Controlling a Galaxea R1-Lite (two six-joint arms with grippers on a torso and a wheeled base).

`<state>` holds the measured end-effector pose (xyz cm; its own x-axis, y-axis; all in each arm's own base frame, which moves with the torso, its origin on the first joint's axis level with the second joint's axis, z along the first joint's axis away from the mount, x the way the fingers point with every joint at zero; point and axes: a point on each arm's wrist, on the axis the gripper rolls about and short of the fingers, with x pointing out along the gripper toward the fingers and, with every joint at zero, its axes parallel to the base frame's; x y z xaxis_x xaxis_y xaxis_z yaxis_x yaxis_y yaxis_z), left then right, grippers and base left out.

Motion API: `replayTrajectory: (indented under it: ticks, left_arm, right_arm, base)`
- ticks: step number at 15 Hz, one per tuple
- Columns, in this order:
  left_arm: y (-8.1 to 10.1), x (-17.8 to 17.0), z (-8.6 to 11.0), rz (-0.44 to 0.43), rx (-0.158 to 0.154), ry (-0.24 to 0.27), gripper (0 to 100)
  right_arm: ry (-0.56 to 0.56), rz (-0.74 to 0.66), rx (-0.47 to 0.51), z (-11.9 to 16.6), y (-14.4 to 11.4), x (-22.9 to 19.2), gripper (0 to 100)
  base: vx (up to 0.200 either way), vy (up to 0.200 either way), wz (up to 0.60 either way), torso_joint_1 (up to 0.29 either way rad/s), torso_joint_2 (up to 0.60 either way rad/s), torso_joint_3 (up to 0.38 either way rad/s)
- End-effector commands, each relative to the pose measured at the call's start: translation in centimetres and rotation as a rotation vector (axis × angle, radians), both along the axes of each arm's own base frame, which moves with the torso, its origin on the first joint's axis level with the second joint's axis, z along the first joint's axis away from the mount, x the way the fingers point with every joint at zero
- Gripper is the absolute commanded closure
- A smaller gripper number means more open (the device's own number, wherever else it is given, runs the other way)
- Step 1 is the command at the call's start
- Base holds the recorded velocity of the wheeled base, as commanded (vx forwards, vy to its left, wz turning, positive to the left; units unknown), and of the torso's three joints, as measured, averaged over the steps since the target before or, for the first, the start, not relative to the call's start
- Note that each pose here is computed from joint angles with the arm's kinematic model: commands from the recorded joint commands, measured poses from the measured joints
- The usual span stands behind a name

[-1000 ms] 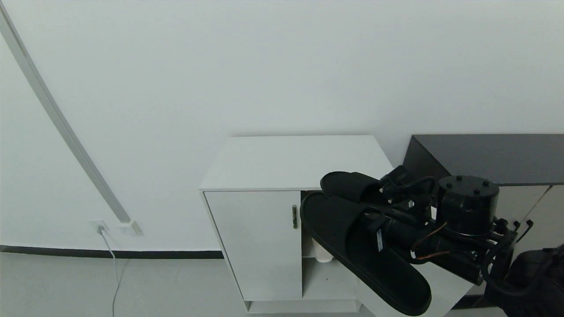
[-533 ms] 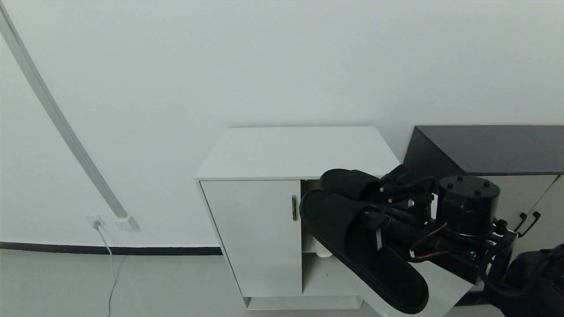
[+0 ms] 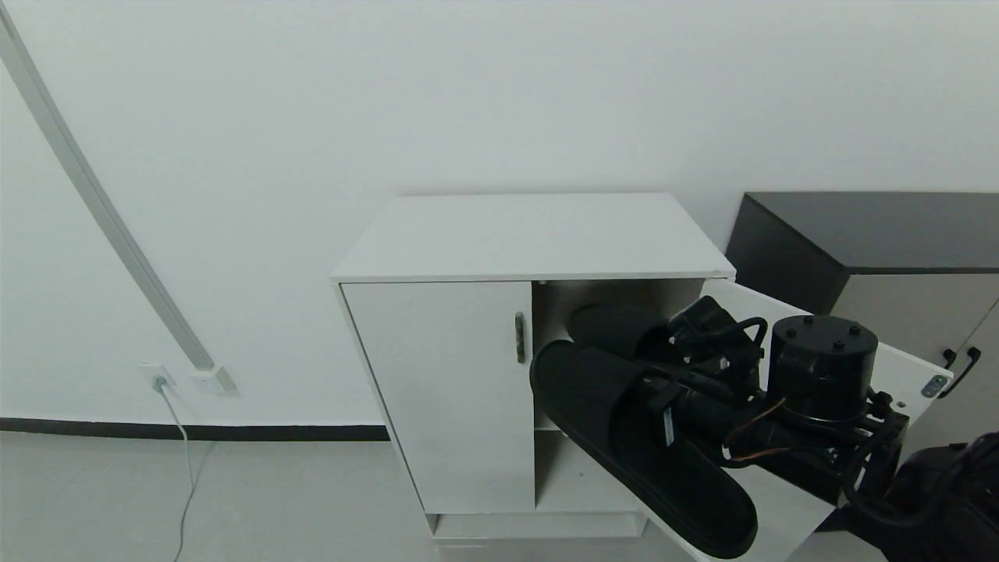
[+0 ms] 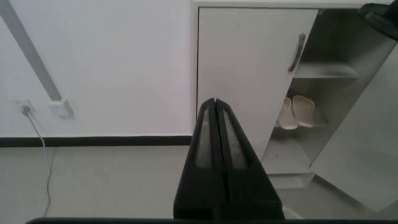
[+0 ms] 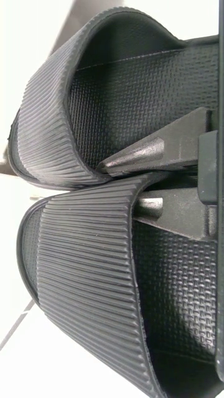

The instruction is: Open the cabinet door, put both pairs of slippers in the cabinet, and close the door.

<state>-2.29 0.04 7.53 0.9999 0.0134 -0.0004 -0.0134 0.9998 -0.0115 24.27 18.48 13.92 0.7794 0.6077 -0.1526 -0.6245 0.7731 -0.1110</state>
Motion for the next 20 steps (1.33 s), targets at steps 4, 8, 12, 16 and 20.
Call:
replayTrajectory:
  ticks: [4,8,12,16,20]
  left_arm:
    - [0.00,0.01,0.00,0.000,-0.001,0.001,100]
    - [0.00,0.01,0.00,0.000,-0.001,0.001,100]
    - [0.00,0.01,0.00,0.000,-0.001,0.001,100]
    - [0.00,0.01,0.00,0.000,-0.001,0.001,100]
    - [0.00,0.01,0.00,0.000,-0.001,0.001,100]
  right_arm:
    - [0.004,0.002,-0.003,-0.15,0.04,0.02,100]
    - [0.006,0.002,-0.005,-0.23,0.04,0.02,100]
    - [0.006,0.002,-0.005,-0.23,0.04,0.02,100]
    - [0.007,0.002,-0.006,-0.26,0.03,0.00,100]
    - [0.006,0.001,-0.005,-0.22,-0.02,0.01,100]
  base:
    - [0.000,0.000,0.00,-0.206,0.53,0.317]
    - [0.000,0.000,0.00,-0.176,0.51,0.321]
    - [0.000,0.000,0.00,-0.156,0.48,0.322]
    - [0.000,0.000,0.00,-0.126,0.46,0.339]
    - [0.000,0.000,0.00,-0.072,0.45,0.372]
